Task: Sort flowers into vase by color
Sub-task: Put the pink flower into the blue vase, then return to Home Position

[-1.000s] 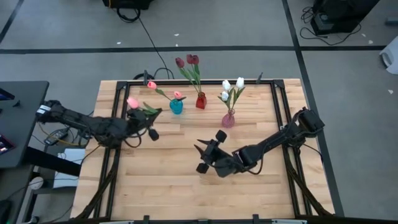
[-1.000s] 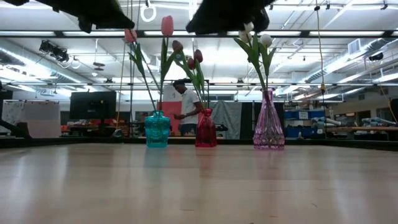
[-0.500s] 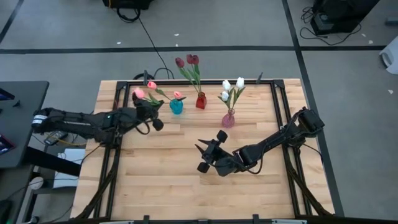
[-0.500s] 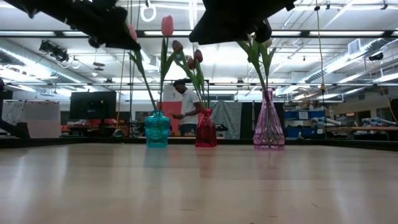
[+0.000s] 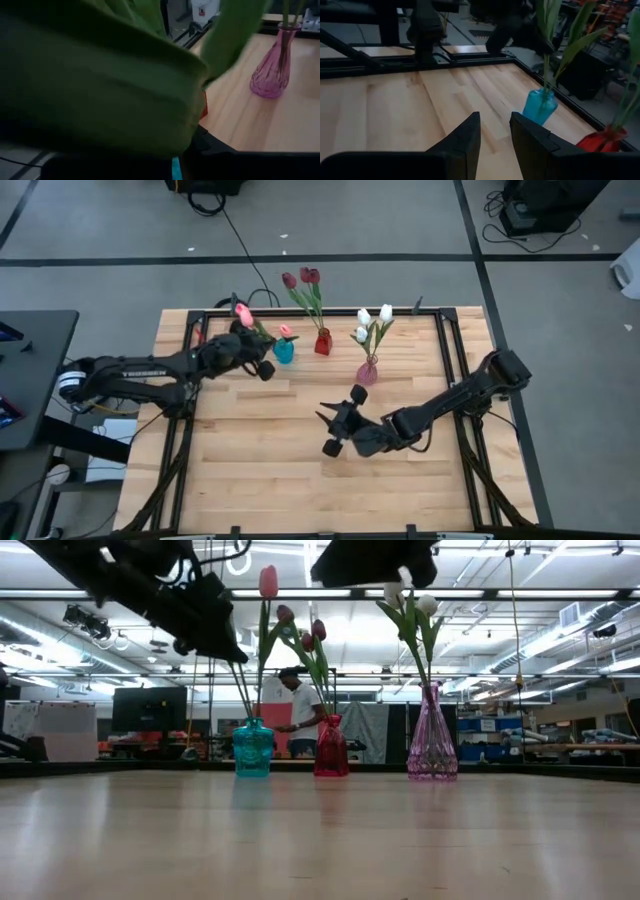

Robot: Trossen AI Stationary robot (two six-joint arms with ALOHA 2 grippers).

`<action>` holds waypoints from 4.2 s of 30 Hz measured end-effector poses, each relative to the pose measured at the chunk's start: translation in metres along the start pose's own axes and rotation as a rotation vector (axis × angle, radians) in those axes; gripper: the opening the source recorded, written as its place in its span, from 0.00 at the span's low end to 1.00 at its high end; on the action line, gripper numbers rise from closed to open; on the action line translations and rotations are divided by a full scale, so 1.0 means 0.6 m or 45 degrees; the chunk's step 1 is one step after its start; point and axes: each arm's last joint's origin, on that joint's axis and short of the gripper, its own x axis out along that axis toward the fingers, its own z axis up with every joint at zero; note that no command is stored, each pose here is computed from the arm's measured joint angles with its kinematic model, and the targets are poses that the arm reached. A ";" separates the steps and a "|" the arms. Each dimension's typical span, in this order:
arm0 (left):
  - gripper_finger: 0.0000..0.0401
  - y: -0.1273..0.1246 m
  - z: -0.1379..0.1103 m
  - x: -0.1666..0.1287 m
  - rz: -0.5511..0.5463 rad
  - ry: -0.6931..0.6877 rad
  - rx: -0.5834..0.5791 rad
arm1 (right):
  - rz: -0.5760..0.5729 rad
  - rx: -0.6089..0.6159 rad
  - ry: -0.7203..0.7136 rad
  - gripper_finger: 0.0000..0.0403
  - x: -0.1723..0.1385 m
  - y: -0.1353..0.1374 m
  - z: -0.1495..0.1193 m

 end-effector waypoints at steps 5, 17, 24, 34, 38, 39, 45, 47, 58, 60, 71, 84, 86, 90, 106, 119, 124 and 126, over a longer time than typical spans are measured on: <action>0.02 0.022 -0.006 0.023 -0.031 0.023 -0.038 | -0.003 -0.014 0.024 0.29 -0.020 -0.042 0.034; 0.29 0.030 -0.018 0.037 -0.021 0.096 -0.043 | 0.015 -0.006 0.041 0.29 -0.050 -0.091 0.070; 0.44 0.038 -0.004 -0.005 -0.112 0.060 -0.055 | 0.079 0.040 0.055 0.29 -0.070 -0.130 0.048; 0.44 0.034 -0.033 -0.088 -0.223 -0.147 -0.125 | 0.194 0.278 -0.160 0.29 -0.131 -0.250 -0.043; 0.44 0.032 -0.044 -0.102 -0.246 -0.220 -0.147 | 0.294 0.391 -0.190 0.29 -0.134 -0.299 -0.086; 0.44 0.032 -0.047 -0.105 -0.251 -0.238 -0.151 | 0.313 0.405 -0.193 0.29 -0.134 -0.308 -0.097; 0.44 0.035 -0.058 -0.123 -0.246 -0.340 -0.176 | 0.353 0.471 -0.183 0.29 -0.132 -0.347 -0.139; 0.44 0.039 -0.061 -0.130 -0.232 -0.353 -0.181 | 0.356 0.471 -0.188 0.29 -0.133 -0.356 -0.148; 0.44 0.059 -0.074 -0.175 -0.221 -0.409 -0.214 | 0.304 0.492 -0.289 0.29 -0.152 -0.390 -0.199; 0.44 0.062 -0.075 -0.183 -0.237 -0.434 -0.222 | 0.322 0.496 -0.312 0.29 -0.155 -0.391 -0.211; 0.44 0.060 -0.102 -0.189 -0.383 -0.411 -0.259 | 0.305 0.502 -0.376 0.29 -0.162 -0.395 -0.227; 0.44 0.035 -0.177 -0.138 -0.459 -0.341 -0.376 | 0.098 0.601 -0.382 0.29 -0.161 -0.403 -0.228; 0.44 0.034 -0.178 -0.136 -0.476 -0.340 -0.422 | 0.098 0.601 -0.382 0.29 -0.161 -0.403 -0.228; 0.44 0.034 -0.175 -0.136 -0.480 -0.365 -0.434 | 0.097 0.600 -0.382 0.29 -0.161 -0.403 -0.228; 0.44 0.034 -0.173 -0.137 -0.481 -0.382 -0.438 | 0.098 0.600 -0.382 0.29 -0.161 -0.403 -0.228; 0.44 0.034 -0.173 -0.137 -0.481 -0.383 -0.438 | 0.098 0.600 -0.382 0.29 -0.161 -0.403 -0.228; 0.44 0.034 -0.173 -0.137 -0.481 -0.383 -0.438 | 0.098 0.600 -0.382 0.29 -0.161 -0.403 -0.228; 0.44 0.034 -0.173 -0.137 -0.481 -0.383 -0.438 | 0.098 0.600 -0.382 0.29 -0.161 -0.403 -0.228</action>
